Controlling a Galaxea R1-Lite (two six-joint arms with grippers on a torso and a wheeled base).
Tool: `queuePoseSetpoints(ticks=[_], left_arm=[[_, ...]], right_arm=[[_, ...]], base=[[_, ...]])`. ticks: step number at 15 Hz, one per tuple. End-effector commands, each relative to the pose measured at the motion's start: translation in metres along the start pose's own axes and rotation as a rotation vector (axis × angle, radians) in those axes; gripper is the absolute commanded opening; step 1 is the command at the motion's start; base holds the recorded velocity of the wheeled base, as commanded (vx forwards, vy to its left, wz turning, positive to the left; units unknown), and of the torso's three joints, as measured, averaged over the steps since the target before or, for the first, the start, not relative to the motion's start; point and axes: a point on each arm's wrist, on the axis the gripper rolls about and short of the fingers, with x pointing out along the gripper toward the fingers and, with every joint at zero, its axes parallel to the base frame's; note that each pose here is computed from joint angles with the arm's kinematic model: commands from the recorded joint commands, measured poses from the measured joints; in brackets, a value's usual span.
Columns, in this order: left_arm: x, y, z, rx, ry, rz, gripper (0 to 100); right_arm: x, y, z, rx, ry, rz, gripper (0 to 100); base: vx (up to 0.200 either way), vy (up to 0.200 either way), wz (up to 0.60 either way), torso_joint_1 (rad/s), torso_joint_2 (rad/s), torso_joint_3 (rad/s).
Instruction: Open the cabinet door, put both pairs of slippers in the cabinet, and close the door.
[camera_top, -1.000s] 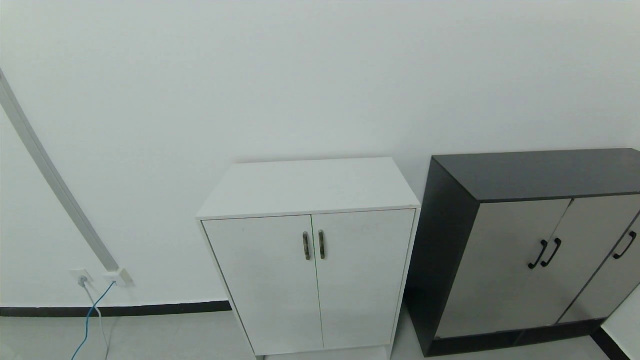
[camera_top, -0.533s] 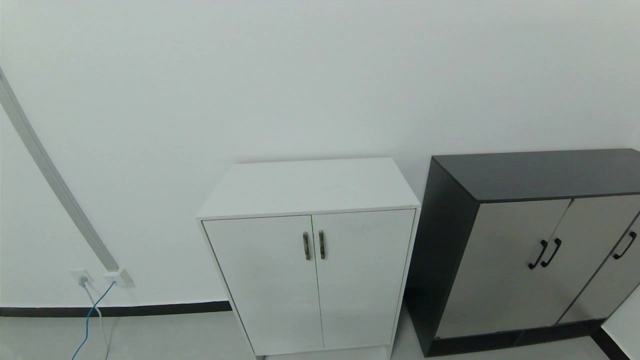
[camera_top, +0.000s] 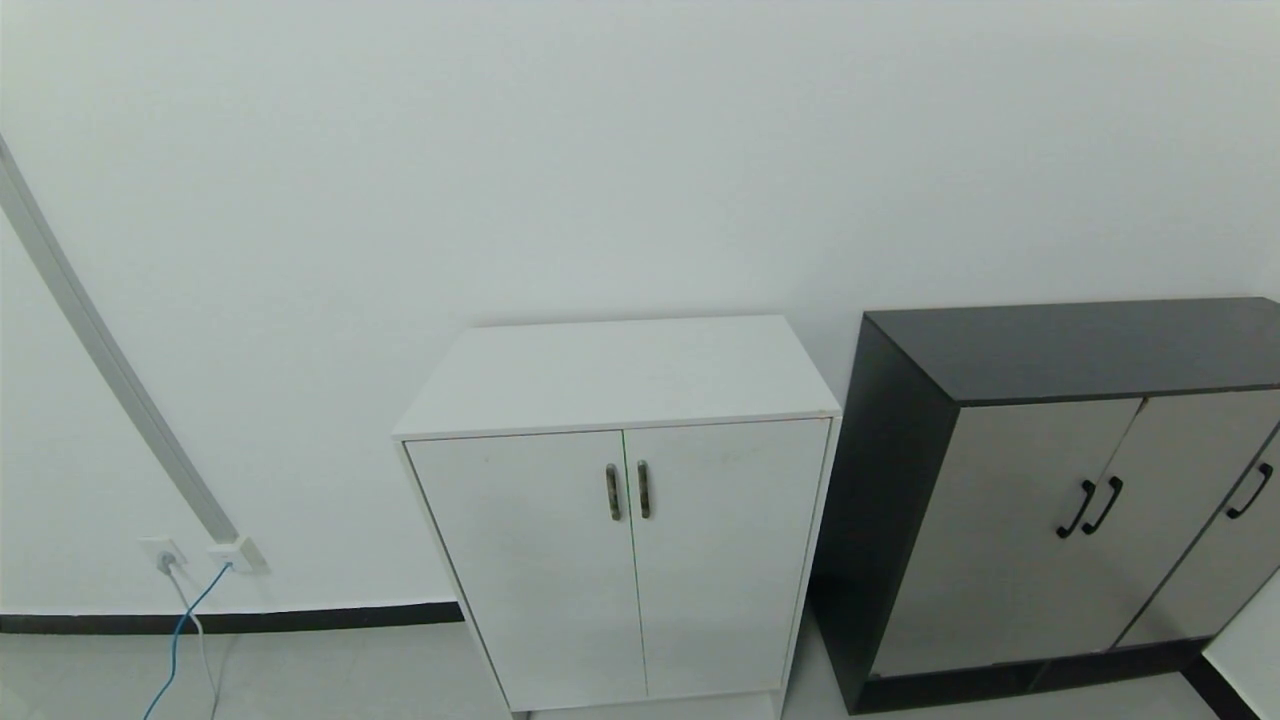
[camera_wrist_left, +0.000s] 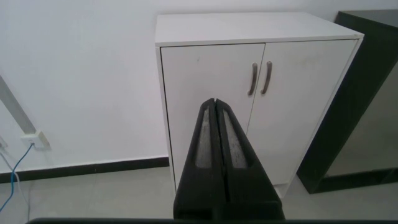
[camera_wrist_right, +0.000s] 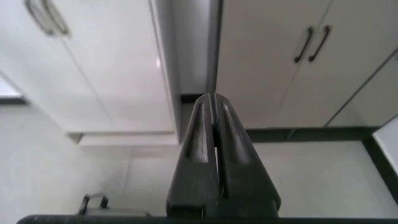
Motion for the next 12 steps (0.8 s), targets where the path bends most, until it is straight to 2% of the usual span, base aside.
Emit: queuePoseSetpoints(ticks=[1,5,12], left_arm=[[0.0001,0.0000,0.0001,-0.001,0.001,-0.001,0],[0.0001,0.0000,0.0001,-0.001,0.001,-0.001,0],[0.0001,0.0000,0.0001,0.000,0.001,-0.001,0]], right_arm=[[-0.0061,0.0006,-0.0022,0.006,-0.080,-0.041,0],[-0.0157,0.0006,-0.0073,0.022,-0.218,-0.012,0],[-0.0156,0.0005,-0.0068,0.081,-0.218,-0.007,0]], base=[[0.000,0.000,0.00,0.000,0.00,0.000],[0.000,0.000,0.00,0.000,0.00,0.000],[0.000,0.000,0.00,0.000,0.00,0.000]])
